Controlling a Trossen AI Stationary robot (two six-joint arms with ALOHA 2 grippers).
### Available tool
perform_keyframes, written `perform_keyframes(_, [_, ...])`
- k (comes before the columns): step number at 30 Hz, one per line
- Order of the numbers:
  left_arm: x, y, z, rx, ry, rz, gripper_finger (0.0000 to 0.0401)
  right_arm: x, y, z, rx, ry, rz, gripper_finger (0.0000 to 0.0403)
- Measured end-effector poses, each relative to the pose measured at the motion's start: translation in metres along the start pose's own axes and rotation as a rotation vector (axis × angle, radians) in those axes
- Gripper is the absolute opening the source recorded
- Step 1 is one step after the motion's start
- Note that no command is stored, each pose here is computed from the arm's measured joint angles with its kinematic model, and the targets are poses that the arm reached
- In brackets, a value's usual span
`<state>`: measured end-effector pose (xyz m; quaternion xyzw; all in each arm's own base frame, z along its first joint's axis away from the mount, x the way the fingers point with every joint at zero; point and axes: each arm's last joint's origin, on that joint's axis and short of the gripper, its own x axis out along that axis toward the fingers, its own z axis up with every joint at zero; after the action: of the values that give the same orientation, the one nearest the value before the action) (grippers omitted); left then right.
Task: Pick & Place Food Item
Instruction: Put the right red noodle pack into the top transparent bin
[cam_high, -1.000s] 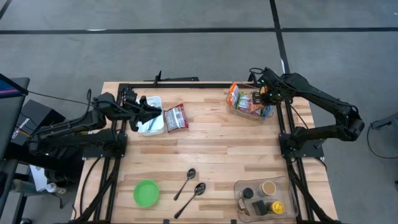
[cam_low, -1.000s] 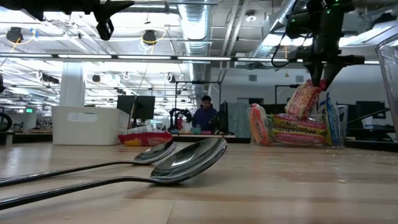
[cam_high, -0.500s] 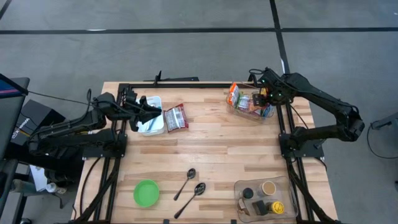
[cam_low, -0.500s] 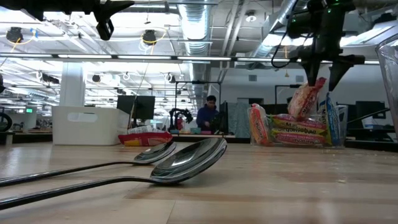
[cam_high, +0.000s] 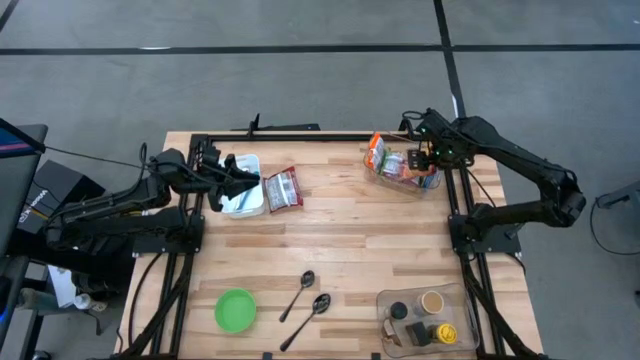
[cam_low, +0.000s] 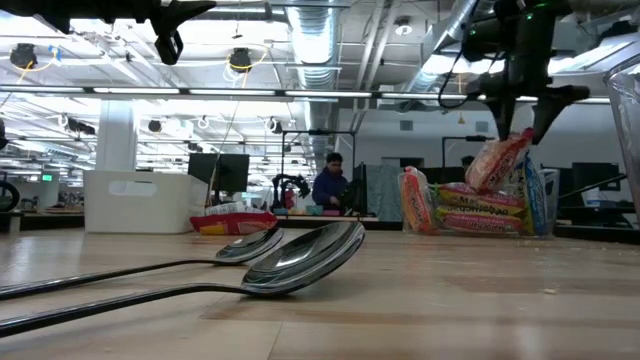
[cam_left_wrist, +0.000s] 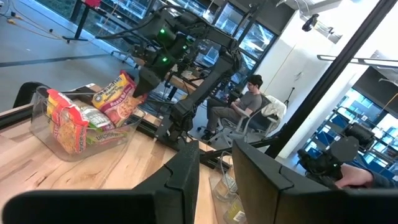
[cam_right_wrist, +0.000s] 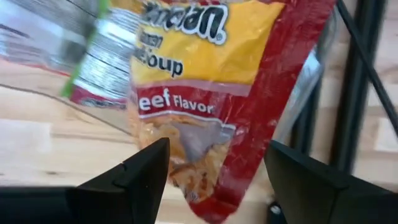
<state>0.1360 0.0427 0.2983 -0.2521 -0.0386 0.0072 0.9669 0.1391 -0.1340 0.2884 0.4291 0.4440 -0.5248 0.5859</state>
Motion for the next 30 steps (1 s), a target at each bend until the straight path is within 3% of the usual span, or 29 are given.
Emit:
perform_keyframes(7, [0.0, 0.0, 0.0, 0.0, 0.0, 0.001, 0.0092, 0.0, -0.009, -0.006, 0.012, 0.015, -0.133, 0.0255])
perform_keyframes(16, [0.0, 0.0, 0.0, 0.0, 0.0, 0.001, 0.0092, 0.012, -0.011, -0.009, 0.05, -0.004, -0.197, 0.0255])
perform_keyframes(22, [0.0, 0.0, 0.0, 0.0, -0.002, 0.004, 0.0092, 0.026, -0.01, -0.011, 0.05, -0.018, -0.194, 0.0255])
perform_keyframes(30, [0.0, 0.0, 0.0, 0.0, -0.002, 0.004, 0.0092, 0.015, -0.003, -0.008, 0.028, -0.056, -0.148, 0.0255])
